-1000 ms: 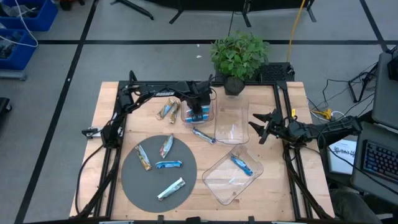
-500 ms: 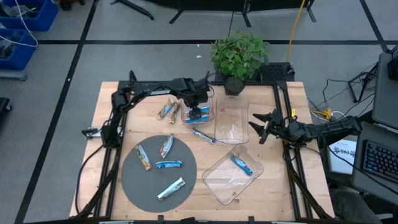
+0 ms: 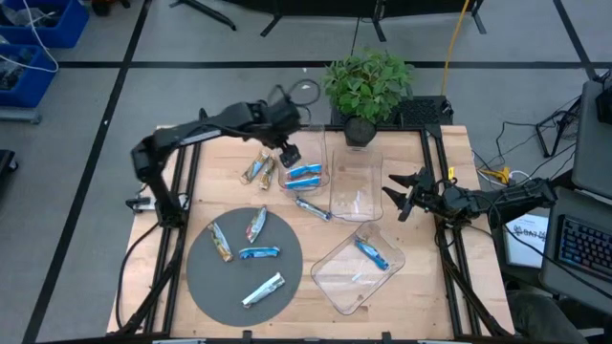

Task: Pick and place Granola Bars by type
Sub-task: Put the red granola bar into the top transparent bin

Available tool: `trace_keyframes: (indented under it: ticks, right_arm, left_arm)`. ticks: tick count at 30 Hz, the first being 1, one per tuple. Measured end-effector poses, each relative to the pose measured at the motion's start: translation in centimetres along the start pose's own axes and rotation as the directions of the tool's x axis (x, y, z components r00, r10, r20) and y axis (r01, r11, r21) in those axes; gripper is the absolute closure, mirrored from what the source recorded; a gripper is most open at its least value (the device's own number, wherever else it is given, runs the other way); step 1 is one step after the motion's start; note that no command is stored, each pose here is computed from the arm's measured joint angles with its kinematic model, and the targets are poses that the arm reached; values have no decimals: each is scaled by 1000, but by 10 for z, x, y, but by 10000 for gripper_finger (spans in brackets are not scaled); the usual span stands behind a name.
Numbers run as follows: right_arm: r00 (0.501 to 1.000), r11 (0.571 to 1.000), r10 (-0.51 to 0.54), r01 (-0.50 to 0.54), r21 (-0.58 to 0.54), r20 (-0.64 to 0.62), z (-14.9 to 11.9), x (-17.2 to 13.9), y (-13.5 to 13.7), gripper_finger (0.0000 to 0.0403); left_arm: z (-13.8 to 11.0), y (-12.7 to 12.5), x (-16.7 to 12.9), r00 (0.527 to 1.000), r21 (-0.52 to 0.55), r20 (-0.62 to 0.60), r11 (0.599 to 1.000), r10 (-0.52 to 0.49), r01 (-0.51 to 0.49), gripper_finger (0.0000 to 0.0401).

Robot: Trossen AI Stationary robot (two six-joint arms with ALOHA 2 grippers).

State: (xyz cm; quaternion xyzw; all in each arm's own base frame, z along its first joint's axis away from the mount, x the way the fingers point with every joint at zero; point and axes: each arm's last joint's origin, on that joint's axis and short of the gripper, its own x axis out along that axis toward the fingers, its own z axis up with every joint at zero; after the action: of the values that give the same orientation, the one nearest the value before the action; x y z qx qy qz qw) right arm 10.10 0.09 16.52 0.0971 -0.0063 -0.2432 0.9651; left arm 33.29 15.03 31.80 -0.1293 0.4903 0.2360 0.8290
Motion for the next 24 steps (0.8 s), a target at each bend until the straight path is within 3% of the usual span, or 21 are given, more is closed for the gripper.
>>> trace_keyframes:
  ticks: [6,12,17,24]
  right_arm:
    - [1000,1000,0,0,0,0,0,0,0,179]
    - [1000,1000,0,0,0,0,0,0,0,179]
    - [1000,1000,0,0,0,0,0,0,0,179]
    - [1000,1000,0,0,0,0,0,0,0,179]
  left_arm:
    - [-12,1,-58,990,-101,109,992,90,-79,111]
    - [-33,1,-98,981,-294,120,949,153,-112,126]
    - [-49,-9,-106,993,-449,20,888,116,-95,137]
    - [-64,-40,-106,995,-538,-93,839,37,-81,152]
